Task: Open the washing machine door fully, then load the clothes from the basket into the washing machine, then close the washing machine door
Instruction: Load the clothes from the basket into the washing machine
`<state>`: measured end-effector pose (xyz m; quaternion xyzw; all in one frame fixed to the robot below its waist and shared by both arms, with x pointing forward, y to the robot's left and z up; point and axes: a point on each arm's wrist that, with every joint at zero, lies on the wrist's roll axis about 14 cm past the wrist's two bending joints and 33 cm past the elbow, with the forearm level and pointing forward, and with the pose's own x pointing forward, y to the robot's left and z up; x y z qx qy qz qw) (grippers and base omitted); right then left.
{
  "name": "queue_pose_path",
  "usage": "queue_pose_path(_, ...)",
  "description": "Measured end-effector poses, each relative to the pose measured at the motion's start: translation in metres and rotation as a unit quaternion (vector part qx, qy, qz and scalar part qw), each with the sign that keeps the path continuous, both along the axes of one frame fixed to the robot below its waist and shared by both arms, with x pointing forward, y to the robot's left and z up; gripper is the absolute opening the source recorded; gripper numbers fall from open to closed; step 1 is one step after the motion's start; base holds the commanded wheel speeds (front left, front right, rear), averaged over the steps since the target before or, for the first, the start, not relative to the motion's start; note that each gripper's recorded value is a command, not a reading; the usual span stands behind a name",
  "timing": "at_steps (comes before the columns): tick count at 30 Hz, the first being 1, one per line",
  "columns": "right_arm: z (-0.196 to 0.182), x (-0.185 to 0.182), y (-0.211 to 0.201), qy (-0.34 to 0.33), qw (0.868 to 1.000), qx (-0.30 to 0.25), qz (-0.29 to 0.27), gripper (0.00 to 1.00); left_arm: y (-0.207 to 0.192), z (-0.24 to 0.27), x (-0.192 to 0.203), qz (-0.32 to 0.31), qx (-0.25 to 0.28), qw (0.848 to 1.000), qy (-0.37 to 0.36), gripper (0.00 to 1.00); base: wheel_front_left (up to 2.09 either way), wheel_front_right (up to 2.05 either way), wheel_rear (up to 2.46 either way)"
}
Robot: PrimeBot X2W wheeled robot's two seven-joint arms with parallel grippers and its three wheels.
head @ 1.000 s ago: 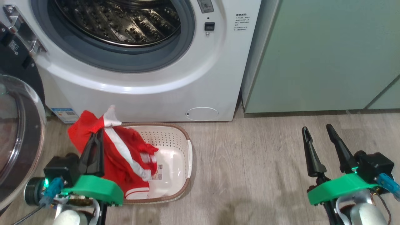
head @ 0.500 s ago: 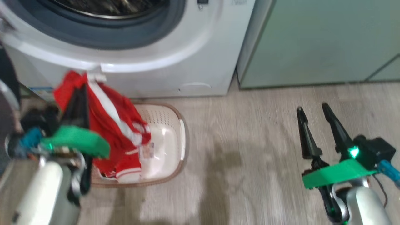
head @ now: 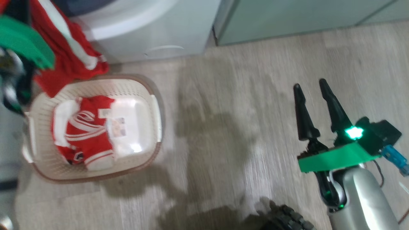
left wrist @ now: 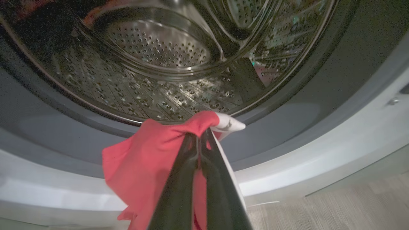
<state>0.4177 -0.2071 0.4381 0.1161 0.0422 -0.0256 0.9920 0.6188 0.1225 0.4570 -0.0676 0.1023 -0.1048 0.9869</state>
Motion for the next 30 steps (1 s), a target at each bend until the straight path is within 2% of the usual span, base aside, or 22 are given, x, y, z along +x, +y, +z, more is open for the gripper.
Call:
queue_pose_path(9, -0.014, 0.018, -0.009, 0.008, 1.000, 0.009, -0.011, 1.00, -0.015, -0.036, 0.070, -0.042, 0.033, 0.995, 0.082, 0.00, 0.00, 0.00, 0.00)
queue_pose_path(18, -0.034, 0.018, -0.019, 0.035, 0.999, 0.016, -0.028, 1.00, -0.023, -0.076, 0.110, -0.053, 0.036, 0.986, 0.154, 0.00, 0.00, 0.00, 0.00)
queue_pose_path(21, -0.034, 0.020, -0.022, 0.035, 0.999, 0.016, -0.030, 1.00, -0.023, -0.080, 0.123, -0.048, 0.033, 0.987, 0.152, 0.00, 0.00, 0.00, 0.00)
queue_pose_path(26, -0.036, 0.018, -0.030, 0.040, 0.998, 0.015, -0.042, 1.00, -0.018, -0.077, 0.150, -0.015, -0.002, 0.991, 0.133, 0.00, 0.00, 0.00, 0.00)
queue_pose_path(30, -0.041, 0.014, -0.036, 0.050, 0.997, 0.012, -0.052, 1.00, -0.018, -0.069, 0.170, 0.001, -0.014, 0.996, 0.083, 0.00, 0.00, 0.00, 0.00)
